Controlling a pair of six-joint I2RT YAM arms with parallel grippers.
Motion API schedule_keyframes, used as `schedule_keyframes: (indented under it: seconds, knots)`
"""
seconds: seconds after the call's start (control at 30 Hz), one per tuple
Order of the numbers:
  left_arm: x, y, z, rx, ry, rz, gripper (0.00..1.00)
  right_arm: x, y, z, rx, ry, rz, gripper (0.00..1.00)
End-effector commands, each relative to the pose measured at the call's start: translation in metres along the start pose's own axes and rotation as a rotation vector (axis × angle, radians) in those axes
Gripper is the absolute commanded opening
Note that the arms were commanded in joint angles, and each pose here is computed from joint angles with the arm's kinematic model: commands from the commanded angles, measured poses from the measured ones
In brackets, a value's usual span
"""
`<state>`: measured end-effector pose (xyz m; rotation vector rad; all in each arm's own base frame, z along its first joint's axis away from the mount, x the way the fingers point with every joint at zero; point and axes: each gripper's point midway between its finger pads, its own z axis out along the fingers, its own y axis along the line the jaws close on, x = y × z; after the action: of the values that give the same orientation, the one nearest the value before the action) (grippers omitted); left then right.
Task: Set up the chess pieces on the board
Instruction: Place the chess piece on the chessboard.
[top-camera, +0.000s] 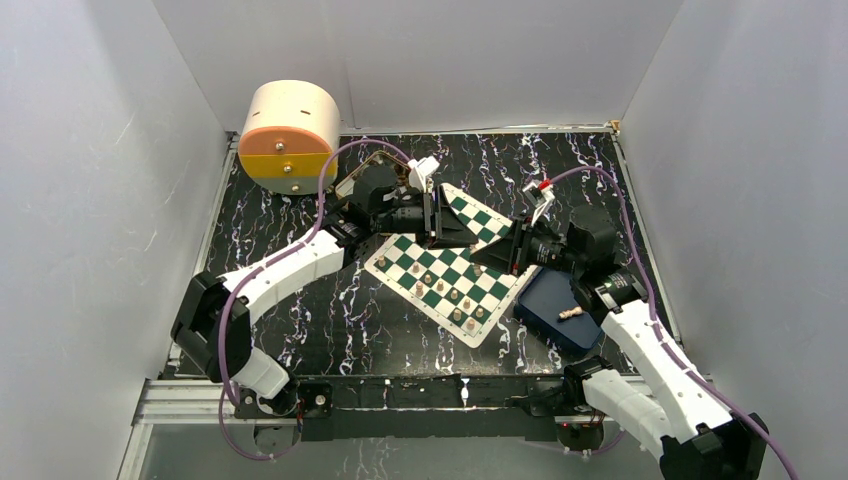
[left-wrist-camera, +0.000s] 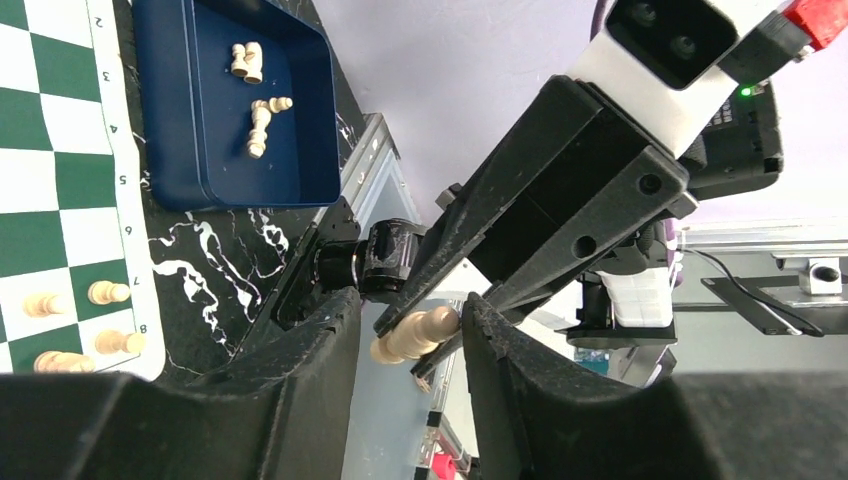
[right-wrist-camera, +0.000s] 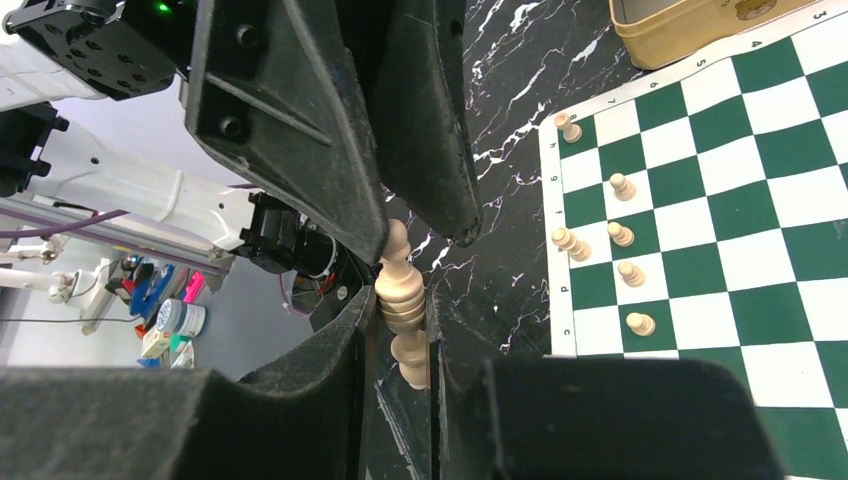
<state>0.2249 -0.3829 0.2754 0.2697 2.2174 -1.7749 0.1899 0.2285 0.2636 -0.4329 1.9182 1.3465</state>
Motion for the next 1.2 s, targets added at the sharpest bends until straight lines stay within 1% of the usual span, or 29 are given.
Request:
schedule_keyframes:
  seconds: [0.0, 0.1, 0.27, 0.37, 0.47, 0.57, 0.77, 0.83, 0.93, 1.07, 1.17]
  knots:
    - [0.005, -0.012, 0.001, 0.02, 0.031, 0.028, 0.37, -0.015, 0.01, 0.001, -0.023, -0.048, -0.052, 0.22]
    - [0.004, -0.012, 0.002, 0.016, 0.034, 0.029, 0.29, -0.013, 0.009, 0.002, -0.02, -0.043, -0.043, 0.22]
    - [0.004, -0.013, 0.002, 0.004, 0.034, 0.028, 0.21, -0.01, 0.006, 0.003, -0.006, -0.039, -0.024, 0.23]
    - [0.006, -0.012, 0.001, -0.004, 0.04, 0.025, 0.21, -0.009, 0.004, 0.003, 0.0, -0.039, -0.014, 0.23]
    - [0.006, -0.011, 0.0, -0.011, 0.042, 0.025, 0.29, -0.007, 0.0, 0.003, 0.016, -0.039, 0.002, 0.23]
    - [0.007, -0.011, 0.0, -0.011, 0.046, 0.024, 0.3, -0.006, -0.001, 0.004, 0.021, -0.041, 0.021, 0.22]
    - [0.007, -0.012, 0.0, -0.007, 0.051, 0.022, 0.19, -0.008, 0.003, 0.005, 0.003, -0.043, 0.03, 0.23]
    - [0.006, -0.013, 0.0, -0.007, 0.047, 0.024, 0.15, -0.008, 0.002, 0.004, 0.006, -0.043, 0.032, 0.25]
    - [0.005, -0.015, 0.0, -0.009, 0.039, 0.029, 0.13, -0.005, 0.001, 0.004, 0.013, -0.032, 0.043, 0.32]
    - [0.0, -0.019, -0.002, -0.013, 0.014, 0.041, 0.11, 0.0, 0.002, 0.002, 0.008, -0.016, 0.053, 0.43]
    - [-0.003, -0.022, -0.003, -0.009, -0.006, 0.042, 0.1, 0.003, 0.003, 0.0, 0.005, -0.016, 0.051, 0.47]
